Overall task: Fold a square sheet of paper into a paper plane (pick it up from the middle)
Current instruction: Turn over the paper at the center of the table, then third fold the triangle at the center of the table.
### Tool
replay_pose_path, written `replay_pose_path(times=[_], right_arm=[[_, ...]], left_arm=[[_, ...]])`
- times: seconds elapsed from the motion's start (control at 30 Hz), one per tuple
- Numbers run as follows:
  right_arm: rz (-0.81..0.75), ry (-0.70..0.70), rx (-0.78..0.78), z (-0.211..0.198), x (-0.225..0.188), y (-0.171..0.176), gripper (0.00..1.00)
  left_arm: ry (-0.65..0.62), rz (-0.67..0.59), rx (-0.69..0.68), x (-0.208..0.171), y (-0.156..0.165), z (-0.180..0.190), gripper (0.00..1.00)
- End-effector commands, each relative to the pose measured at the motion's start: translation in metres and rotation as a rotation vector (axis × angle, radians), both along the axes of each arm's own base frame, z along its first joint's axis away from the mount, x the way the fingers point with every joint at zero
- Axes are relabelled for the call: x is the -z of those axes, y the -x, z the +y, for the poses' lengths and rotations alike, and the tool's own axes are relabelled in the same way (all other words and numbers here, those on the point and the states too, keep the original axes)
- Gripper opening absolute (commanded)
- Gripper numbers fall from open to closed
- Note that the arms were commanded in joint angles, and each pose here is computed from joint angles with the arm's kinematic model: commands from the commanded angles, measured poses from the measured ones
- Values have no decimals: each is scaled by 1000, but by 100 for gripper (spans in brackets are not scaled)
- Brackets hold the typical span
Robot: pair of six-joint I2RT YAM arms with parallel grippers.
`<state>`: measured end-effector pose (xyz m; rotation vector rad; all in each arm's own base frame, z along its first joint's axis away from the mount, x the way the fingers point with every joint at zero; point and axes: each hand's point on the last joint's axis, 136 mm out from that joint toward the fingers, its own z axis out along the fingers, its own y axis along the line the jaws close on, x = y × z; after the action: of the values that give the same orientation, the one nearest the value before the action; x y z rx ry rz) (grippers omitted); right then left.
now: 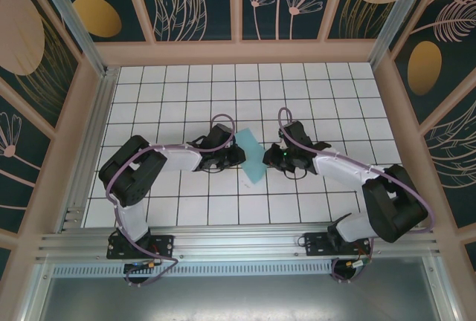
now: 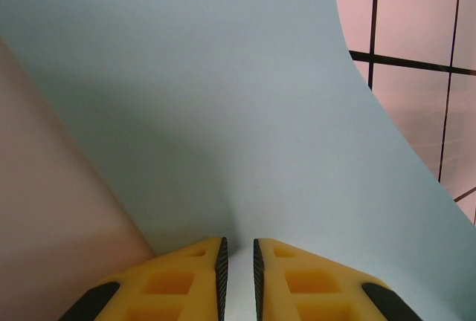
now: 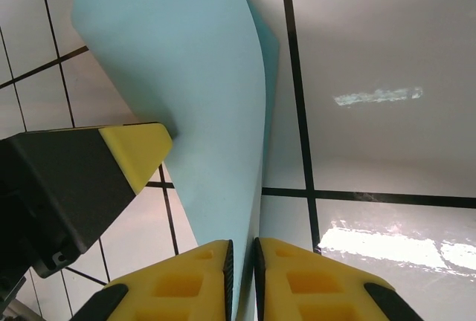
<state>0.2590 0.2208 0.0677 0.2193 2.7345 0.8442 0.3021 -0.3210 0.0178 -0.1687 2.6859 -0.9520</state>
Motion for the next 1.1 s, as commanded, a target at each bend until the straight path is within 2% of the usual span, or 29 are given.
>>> replay_pose_path(times=[0.0, 0.23, 0.33, 0.4, 0.6, 0.77, 0.8, 0.87, 0.93, 1.07], right_arm=[[-5, -2, -34, 2, -7, -1, 19], [40, 24, -13, -2, 2, 3, 19], [37, 33, -1, -4, 2, 1, 25], [34, 36, 3, -4, 1, 1, 26], [41, 41, 47, -16, 1, -4, 18], [42, 49, 72, -23, 2, -4, 20], [38, 44, 73, -23, 1, -5, 19], [29, 9, 49, -17, -3, -6, 8], [24, -18, 31, -11, -6, -6, 1], [29, -16, 8, -6, -6, -4, 0]], left_arm=[[-38, 7, 6, 7, -1, 4, 20], [-38, 4, 12, 7, -1, 4, 20], [-35, 3, 15, 6, -1, 3, 20], [-34, 4, 15, 6, -1, 3, 20], [-32, 6, 17, 7, 0, 3, 20], [-28, 4, 19, 6, -1, 2, 20], [-27, 5, 21, 6, 0, 1, 20], [-24, 5, 22, 6, 0, 1, 20], [-22, 3, 22, 5, -1, 1, 20], [-19, 3, 21, 4, -1, 1, 20]])
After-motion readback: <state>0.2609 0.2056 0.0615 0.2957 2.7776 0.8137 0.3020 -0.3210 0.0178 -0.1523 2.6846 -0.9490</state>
